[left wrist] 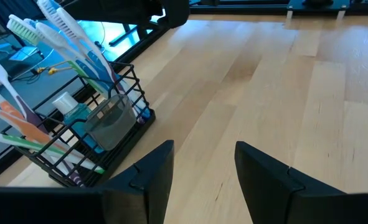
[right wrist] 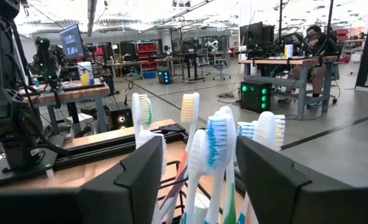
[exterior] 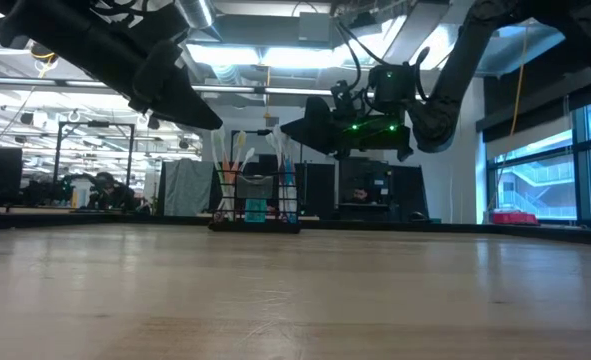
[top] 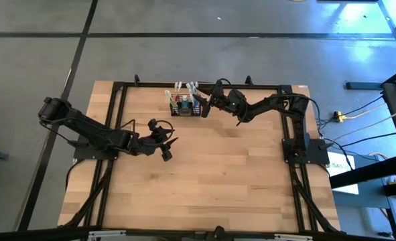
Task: Pick & Place toothbrushing station
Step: Return to Home Position
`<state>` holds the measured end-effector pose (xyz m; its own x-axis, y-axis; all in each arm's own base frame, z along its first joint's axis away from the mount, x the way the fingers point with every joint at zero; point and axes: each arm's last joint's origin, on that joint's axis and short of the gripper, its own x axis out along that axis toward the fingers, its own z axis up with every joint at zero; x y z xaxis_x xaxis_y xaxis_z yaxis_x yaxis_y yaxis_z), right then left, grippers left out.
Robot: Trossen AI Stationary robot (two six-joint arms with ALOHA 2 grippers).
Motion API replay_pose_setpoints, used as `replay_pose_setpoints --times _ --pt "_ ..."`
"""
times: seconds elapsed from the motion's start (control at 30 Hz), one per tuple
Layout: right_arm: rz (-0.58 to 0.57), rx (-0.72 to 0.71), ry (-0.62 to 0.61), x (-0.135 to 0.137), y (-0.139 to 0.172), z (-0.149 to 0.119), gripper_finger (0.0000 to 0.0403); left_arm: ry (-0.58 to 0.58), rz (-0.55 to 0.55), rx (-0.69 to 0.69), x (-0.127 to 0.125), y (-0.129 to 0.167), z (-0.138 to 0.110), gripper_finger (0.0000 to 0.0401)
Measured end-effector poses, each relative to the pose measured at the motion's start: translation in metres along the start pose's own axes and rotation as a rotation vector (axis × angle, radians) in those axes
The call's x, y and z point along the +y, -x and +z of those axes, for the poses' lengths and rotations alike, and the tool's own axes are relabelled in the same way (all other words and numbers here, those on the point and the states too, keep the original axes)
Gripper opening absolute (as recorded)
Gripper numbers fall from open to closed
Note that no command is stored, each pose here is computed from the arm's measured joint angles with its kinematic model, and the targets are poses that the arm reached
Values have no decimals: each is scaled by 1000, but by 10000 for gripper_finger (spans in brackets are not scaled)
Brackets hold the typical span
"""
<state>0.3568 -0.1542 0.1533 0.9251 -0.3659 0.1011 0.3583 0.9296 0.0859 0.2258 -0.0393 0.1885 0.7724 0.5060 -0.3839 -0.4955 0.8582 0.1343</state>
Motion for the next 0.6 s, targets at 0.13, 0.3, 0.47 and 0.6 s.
replay_pose_setpoints --times 0.13,0.3,0.47,0.6 --pt "-5 -6 -4 -2 0 2 214 -1 0 0 0 0 0 166" --pt "-5 -21 -8 -3 1 11 215 -5 -14 9 0 0 -1 166" --pt "6 -35 -5 -1 2 28 215 -5 -45 18 -1 0 -1 166" --pt "3 -14 -5 1 5 42 215 3 -47 19 -1 0 -1 166"
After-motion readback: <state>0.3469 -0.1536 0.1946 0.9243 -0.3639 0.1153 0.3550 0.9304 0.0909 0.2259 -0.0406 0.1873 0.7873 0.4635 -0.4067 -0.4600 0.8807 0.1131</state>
